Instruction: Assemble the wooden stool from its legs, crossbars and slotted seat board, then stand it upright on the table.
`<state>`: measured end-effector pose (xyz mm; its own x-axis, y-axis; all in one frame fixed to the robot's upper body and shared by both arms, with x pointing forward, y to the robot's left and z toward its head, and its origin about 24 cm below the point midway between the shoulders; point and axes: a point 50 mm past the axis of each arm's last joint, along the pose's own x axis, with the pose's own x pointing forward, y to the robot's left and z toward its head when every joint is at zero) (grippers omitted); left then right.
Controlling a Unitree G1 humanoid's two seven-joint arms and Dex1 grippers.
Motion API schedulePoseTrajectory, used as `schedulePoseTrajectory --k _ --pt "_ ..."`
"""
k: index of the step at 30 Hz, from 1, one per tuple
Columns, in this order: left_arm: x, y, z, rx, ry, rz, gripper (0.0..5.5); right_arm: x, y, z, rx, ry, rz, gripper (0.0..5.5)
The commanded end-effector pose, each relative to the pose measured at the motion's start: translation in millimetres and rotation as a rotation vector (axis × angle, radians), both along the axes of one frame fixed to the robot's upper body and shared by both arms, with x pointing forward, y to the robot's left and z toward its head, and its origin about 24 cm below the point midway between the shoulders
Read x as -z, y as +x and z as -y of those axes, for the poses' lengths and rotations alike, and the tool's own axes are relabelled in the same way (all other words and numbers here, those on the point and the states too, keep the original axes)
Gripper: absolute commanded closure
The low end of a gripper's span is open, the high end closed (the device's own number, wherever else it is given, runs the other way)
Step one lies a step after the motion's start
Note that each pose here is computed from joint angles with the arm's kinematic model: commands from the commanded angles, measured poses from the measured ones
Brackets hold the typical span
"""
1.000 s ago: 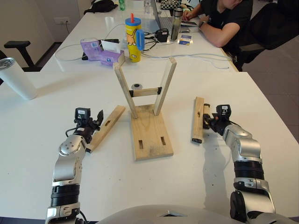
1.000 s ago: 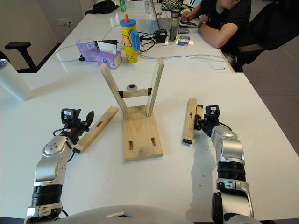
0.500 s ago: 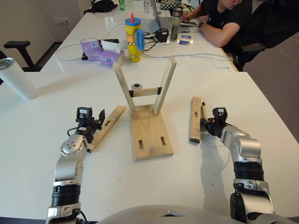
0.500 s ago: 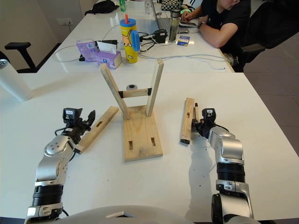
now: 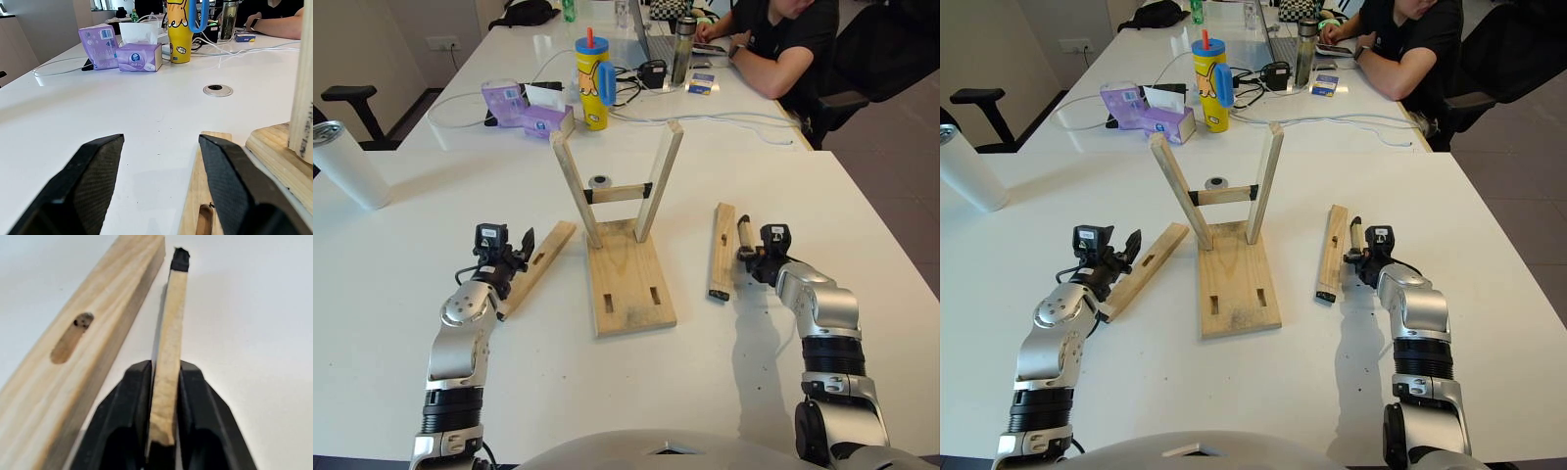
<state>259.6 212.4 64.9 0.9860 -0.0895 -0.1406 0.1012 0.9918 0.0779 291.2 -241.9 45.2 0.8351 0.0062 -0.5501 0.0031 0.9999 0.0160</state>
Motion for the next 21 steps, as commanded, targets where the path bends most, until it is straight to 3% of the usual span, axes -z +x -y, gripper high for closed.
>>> schedulePoseTrajectory --k 1,5,9,11,13,15,18,21 --pt "-2.5 0.9 1.4 0.002 0.000 0.005 2.66 -13.6 7.6 0.9 0.034 -0.008 0.063 5.09" --pt "-6.1 3.4 1.6 0.004 -0.020 0.014 2.66 -36.4 19.8 3.5 0.065 -0.027 0.198 5.09" --pt "-22.0 7.3 1.8 0.009 -0.149 0.066 2.66 -85.4 34.8 -1.9 0.014 -0.052 0.503 5.09" --pt "-48.6 6.1 19.1 0.142 -0.498 0.129 2.66 -126.0 38.5 -14.3 -0.093 -0.041 0.724 5.09" --pt "-78.2 -2.8 36.4 0.346 -0.787 0.197 2.66 -158.1 36.2 -28.9 -0.197 0.088 0.871 5.09" --pt "-98.8 -15.5 47.8 0.526 -0.927 0.240 2.66 -179.0 28.9 -47.8 -0.353 0.408 0.890 5.09" --pt "-111.9 -29.3 57.2 0.684 -1.000 0.240 2.66 -193.0 3.6 -74.7 -0.700 0.777 0.794 5.09" --pt "-120.0 -40.4 63.7 0.808 -1.054 0.224 2.66 -184.4 -23.7 -87.6 -0.980 0.953 0.623 5.09"
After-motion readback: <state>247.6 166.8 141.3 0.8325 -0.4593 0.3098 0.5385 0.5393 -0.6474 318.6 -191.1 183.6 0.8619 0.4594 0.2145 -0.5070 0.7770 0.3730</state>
